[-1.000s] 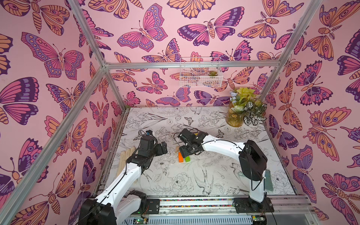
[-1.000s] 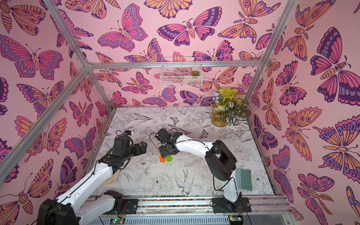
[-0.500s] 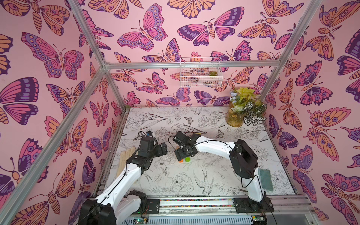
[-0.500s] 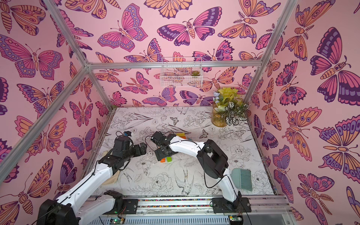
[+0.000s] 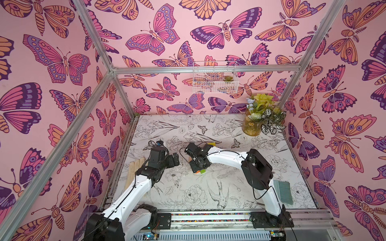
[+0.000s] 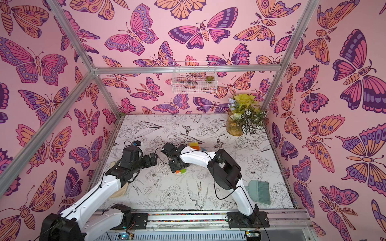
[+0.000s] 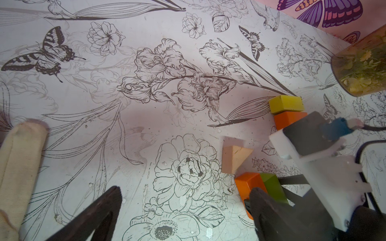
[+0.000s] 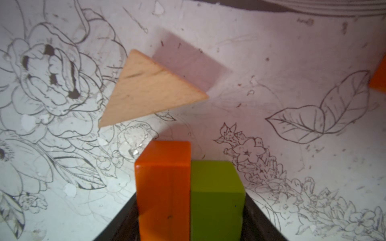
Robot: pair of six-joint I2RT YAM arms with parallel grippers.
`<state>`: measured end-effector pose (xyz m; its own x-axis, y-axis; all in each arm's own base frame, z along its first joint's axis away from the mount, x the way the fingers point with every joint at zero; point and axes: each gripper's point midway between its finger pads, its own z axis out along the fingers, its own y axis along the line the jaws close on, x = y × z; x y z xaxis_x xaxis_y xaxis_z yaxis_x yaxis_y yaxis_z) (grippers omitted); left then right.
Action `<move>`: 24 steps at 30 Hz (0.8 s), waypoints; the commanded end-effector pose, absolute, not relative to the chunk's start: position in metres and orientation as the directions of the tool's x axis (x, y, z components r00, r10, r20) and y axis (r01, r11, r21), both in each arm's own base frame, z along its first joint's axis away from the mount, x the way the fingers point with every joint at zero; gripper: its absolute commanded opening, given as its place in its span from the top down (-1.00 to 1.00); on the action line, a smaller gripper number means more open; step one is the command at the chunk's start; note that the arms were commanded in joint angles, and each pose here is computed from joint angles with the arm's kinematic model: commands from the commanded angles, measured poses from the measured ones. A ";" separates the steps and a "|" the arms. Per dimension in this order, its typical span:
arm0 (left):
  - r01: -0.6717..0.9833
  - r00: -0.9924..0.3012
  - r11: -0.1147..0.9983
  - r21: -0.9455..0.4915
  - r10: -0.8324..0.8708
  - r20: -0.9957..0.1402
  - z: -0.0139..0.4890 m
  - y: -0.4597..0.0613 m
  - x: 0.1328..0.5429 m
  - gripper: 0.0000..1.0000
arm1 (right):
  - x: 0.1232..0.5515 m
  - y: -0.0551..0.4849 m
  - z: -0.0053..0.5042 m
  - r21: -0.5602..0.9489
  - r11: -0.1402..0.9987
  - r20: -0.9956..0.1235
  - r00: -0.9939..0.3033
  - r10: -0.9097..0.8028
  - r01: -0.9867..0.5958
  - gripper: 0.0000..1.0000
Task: Assemble a piece of candy with building blocks
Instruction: Pick up the building block from the center of the board, then place the building block at the center of the board.
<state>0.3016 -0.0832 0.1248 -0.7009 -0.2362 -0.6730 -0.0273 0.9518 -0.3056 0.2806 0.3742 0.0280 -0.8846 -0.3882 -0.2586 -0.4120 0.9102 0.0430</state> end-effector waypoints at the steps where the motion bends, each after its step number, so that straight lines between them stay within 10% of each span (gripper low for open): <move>1: -0.044 -0.724 0.959 -0.281 -0.224 -0.652 0.114 -0.080 0.294 -0.97 | 0.279 0.368 0.038 0.013 0.910 -0.270 -0.877 -0.397 -0.415 0.03; 7: -0.040 -0.715 0.960 -0.277 -0.221 -0.663 0.118 -0.079 0.296 -0.97 | 0.294 0.361 0.066 -0.047 0.881 -0.317 -0.829 -0.460 -0.471 0.80; 16: -0.043 -0.680 0.962 -0.271 -0.227 -0.697 0.133 -0.075 0.296 -0.98 | 0.354 0.344 0.171 -0.010 0.811 -0.527 -0.687 -0.501 -0.585 0.85; 24: -0.039 -0.654 0.965 -0.261 -0.222 -0.723 0.148 -0.073 0.301 -0.99 | 0.355 0.379 0.200 -0.097 0.421 -0.543 -0.307 -0.782 -0.902 0.90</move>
<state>0.2991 -0.0750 0.1354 -0.6717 -0.2410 -0.7005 -0.0458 0.9573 -0.2854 0.3787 0.3643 0.2193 -0.5044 -0.6040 -0.6170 -0.7365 0.6740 -0.0576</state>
